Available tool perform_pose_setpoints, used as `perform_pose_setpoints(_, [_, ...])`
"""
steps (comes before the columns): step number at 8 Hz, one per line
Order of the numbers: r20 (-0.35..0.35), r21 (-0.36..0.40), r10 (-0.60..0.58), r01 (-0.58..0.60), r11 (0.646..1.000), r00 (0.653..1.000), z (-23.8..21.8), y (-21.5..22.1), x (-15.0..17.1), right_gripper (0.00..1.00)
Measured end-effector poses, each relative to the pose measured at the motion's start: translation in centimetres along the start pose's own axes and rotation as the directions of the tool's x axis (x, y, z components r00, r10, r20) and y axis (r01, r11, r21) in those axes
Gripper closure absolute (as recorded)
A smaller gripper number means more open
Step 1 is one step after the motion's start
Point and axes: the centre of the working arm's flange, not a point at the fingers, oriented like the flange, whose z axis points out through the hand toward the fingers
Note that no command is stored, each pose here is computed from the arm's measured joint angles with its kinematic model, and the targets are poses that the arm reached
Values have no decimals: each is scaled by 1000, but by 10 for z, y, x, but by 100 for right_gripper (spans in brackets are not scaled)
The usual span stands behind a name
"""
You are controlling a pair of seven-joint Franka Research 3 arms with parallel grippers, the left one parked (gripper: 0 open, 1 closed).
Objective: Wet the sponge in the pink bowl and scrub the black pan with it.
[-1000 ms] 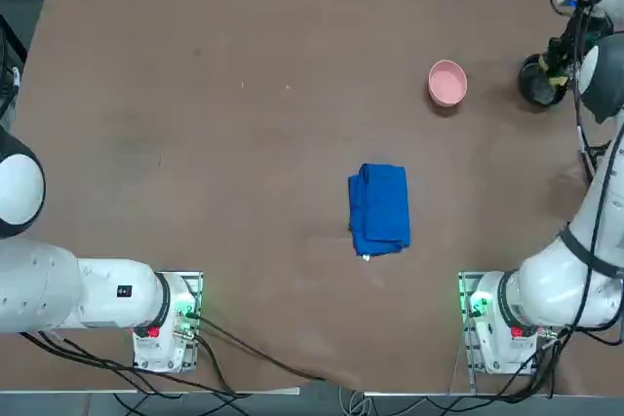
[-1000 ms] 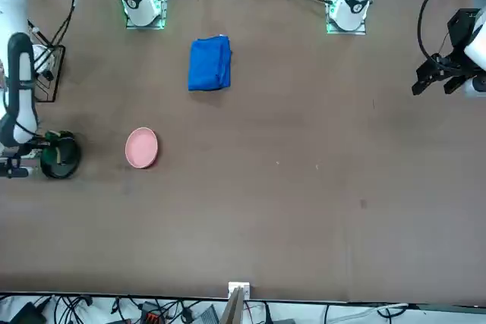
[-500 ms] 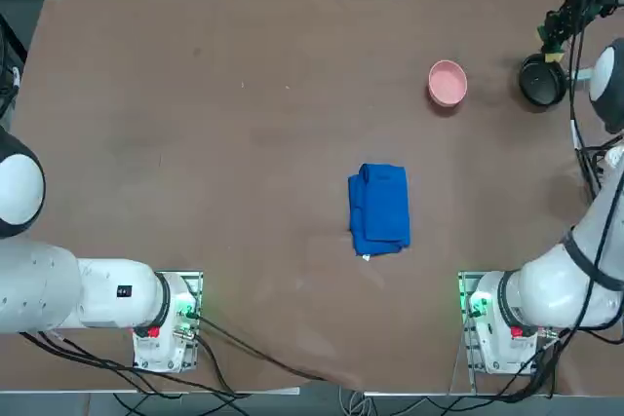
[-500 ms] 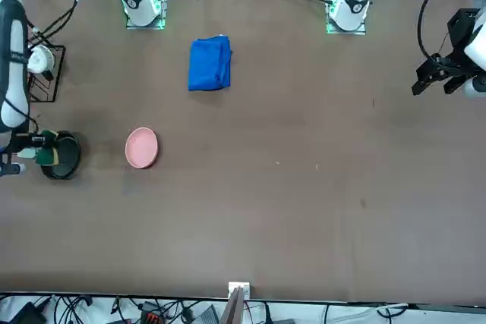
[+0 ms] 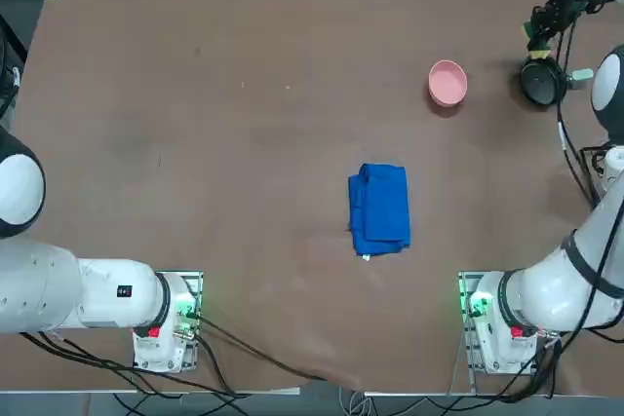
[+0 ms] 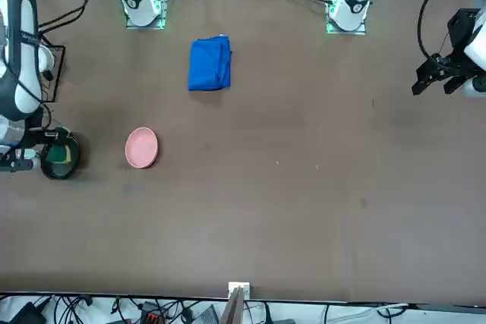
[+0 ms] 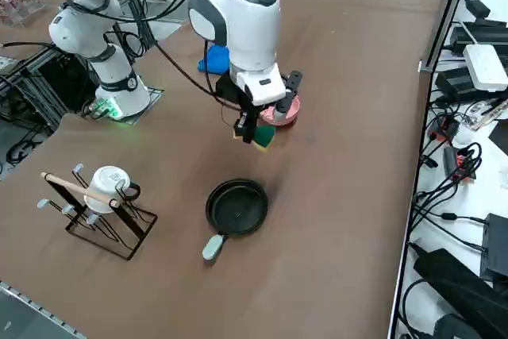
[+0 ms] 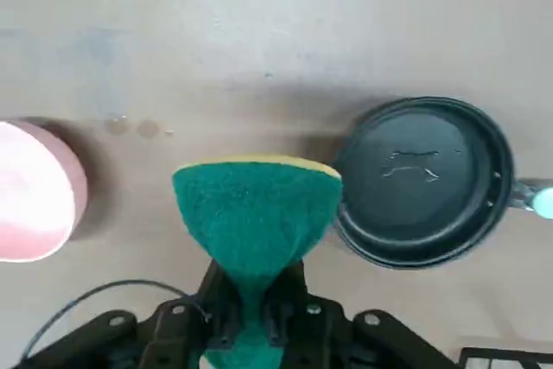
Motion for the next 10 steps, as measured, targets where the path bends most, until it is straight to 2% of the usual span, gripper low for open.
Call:
perform_pose_setpoints(4, [4,-8,-127,127,992,992,-4,-84,10,83])
perform_pose_setpoints(6, [-8,-18,-197,197,980,980,-12,-142,12,82])
perform_pose_setpoints(8, [-24,-32,-208,207,978,978,-17,-205,12,82])
perform_pose_setpoints(10, [-69,-53,-174,170,984,982,-13,-288,9,82])
